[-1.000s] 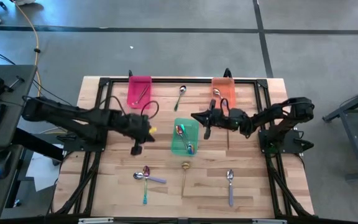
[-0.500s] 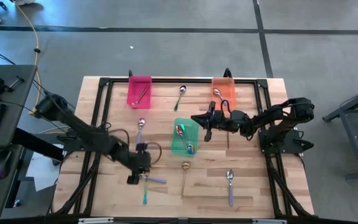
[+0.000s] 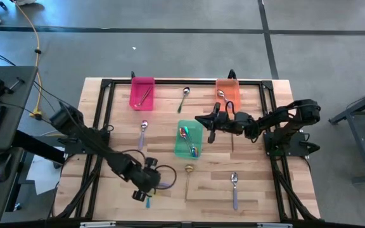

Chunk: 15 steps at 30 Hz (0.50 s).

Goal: Sort silverware by color (type)
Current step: Put the bottom left purple spoon into the orange bin

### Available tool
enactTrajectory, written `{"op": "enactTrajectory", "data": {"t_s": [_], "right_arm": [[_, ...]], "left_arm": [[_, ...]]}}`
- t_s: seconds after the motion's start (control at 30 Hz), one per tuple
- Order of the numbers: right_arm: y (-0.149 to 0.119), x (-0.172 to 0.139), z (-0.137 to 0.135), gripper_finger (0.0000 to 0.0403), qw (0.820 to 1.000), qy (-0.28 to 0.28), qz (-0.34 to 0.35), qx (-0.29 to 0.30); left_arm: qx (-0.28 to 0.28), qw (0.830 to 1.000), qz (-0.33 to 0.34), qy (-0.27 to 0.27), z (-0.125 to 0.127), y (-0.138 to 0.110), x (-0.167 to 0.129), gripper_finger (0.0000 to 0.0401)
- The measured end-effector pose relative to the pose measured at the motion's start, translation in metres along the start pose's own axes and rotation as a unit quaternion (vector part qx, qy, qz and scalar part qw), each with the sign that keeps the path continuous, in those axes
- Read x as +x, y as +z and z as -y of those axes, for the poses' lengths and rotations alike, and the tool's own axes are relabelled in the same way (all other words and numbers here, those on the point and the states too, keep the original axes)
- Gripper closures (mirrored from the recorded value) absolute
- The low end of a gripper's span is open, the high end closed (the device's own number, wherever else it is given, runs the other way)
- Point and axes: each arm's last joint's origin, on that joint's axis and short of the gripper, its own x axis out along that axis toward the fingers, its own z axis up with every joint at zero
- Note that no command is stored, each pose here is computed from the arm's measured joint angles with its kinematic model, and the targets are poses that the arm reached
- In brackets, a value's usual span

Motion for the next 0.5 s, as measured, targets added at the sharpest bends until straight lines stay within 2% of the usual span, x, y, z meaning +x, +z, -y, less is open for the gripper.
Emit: {"op": "enactTrajectory", "data": {"t_s": [0.2, 0.4, 0.5], "right_arm": [[-0.004, 0.000, 0.000, 0.0403, 1.000, 0.000, -0.019, -0.009], [-0.004, 0.000, 0.000, 0.0403, 1.000, 0.000, -0.019, -0.023], [-0.004, 0.000, 0.000, 0.0403, 1.000, 0.000, -0.019, -0.023]], "left_arm": [[0.002, 0.996, -0.085, 0.035, -0.005, 0.002, 0.029, 0.0281], [0.012, 0.993, -0.108, 0.042, -0.005, 0.005, 0.043, 0.0286], [0.012, 0.993, -0.110, 0.032, -0.007, 0.007, 0.043, 0.0308]]}}
